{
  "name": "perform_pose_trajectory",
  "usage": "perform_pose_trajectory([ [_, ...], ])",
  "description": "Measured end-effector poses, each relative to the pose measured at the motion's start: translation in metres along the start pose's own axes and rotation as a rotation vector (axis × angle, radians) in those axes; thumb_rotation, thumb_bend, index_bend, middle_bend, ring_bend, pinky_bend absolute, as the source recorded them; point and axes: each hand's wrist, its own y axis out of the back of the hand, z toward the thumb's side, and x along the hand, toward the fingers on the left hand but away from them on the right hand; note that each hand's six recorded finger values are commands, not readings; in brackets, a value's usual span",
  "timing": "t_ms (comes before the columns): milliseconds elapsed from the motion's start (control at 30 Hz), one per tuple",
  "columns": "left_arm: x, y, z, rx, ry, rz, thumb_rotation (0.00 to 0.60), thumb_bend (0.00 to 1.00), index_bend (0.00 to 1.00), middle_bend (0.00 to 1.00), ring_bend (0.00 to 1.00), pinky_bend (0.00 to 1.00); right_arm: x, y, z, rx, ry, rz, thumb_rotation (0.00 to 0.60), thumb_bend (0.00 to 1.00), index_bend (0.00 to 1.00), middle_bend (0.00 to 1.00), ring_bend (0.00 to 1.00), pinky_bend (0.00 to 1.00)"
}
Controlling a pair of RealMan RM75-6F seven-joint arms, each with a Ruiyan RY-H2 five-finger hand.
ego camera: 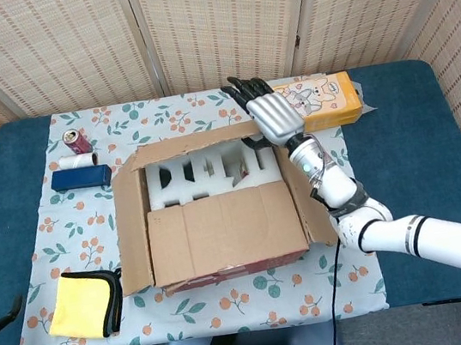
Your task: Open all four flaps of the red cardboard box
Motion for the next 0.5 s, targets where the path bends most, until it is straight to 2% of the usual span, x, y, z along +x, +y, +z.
perform_pose_trajectory([
  [267,0.002,0.003,-0.007,-0.036,0.009,-0.003,0.6,0.4,0.0,0.06,0.02,0.01,-0.023,0.012,0.004,-0.033,0.007,-0.023,0.6,0.39,0.0,0.0,0.0,0.0],
  [500,0.004,0.009,-0.017,-0.057,0.038,0.007,0.6,0.4,0.0,0.06,0.01,0.01,-0.051,0.025,0.001,-0.032,-0.018,-0.065,0.6,0.39,0.0,0.0,0.0,0.0],
])
